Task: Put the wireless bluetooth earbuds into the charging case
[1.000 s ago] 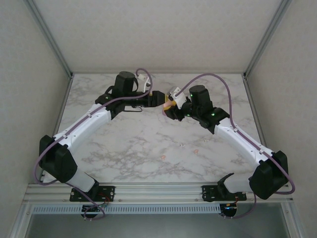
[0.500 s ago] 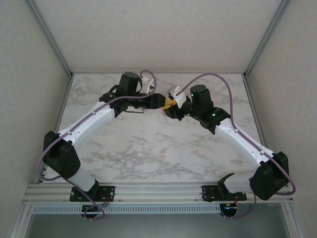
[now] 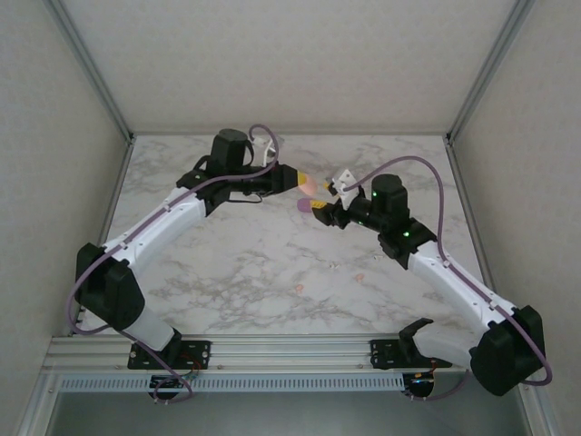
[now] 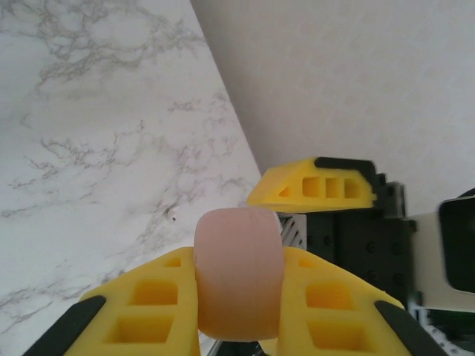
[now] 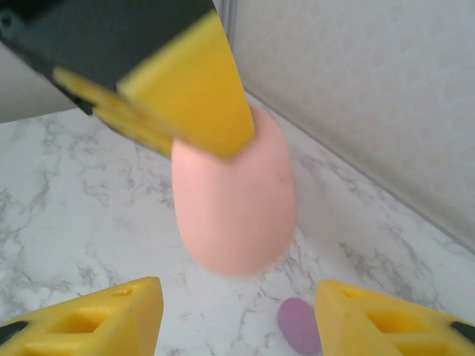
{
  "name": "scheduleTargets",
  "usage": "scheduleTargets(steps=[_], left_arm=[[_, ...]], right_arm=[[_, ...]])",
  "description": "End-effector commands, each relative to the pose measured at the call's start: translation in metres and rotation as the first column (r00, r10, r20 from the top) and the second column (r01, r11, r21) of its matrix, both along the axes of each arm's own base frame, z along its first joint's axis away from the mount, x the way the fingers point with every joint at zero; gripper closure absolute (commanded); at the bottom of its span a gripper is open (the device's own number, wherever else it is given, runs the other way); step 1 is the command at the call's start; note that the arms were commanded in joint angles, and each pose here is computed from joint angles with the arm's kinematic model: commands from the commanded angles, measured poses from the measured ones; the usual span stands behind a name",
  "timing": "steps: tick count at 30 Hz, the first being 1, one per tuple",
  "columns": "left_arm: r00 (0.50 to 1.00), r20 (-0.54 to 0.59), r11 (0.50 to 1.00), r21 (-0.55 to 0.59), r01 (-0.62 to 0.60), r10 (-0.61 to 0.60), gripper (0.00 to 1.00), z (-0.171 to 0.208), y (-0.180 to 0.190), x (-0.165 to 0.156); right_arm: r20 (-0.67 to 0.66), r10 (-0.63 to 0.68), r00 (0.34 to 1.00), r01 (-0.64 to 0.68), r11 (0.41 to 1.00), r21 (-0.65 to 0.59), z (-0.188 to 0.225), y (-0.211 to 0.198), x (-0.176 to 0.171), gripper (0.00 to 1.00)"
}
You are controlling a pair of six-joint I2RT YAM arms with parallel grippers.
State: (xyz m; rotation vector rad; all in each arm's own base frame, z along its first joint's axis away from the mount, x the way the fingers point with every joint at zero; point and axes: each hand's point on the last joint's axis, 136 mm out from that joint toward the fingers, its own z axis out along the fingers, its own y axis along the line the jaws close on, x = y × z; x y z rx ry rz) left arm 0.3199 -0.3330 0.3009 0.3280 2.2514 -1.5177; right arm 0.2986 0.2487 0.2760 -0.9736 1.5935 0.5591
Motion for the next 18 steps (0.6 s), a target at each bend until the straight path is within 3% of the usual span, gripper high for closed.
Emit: scheduleTargets(steps=[1, 8, 18], left_arm=[[1.0, -0.015, 0.992, -0.123, 0.016, -0.018, 0.85, 0.035, 0.003, -0.01], [0.999, -0.054, 0.984, -0.179, -0.004, -0.006, 0.84, 0.045, 0.004, -0.013], [0.998, -0.056, 0.98, -0.2, 0.014, -0.026, 0.83, 0.054, 0.004, -0.018]], right_arm=[[0.163, 0.047, 0.985, -0.061, 0.995, 0.084, 0.036, 0.003, 0.001, 0.42], [0.207, 0.135, 0.969, -0.163, 0.979, 0.124, 0.055, 0.018, -0.004, 0.4], [0.256, 0.132, 0.957, -0.177, 0.971, 0.162, 0.072, 0.02, -0.001, 0.46]])
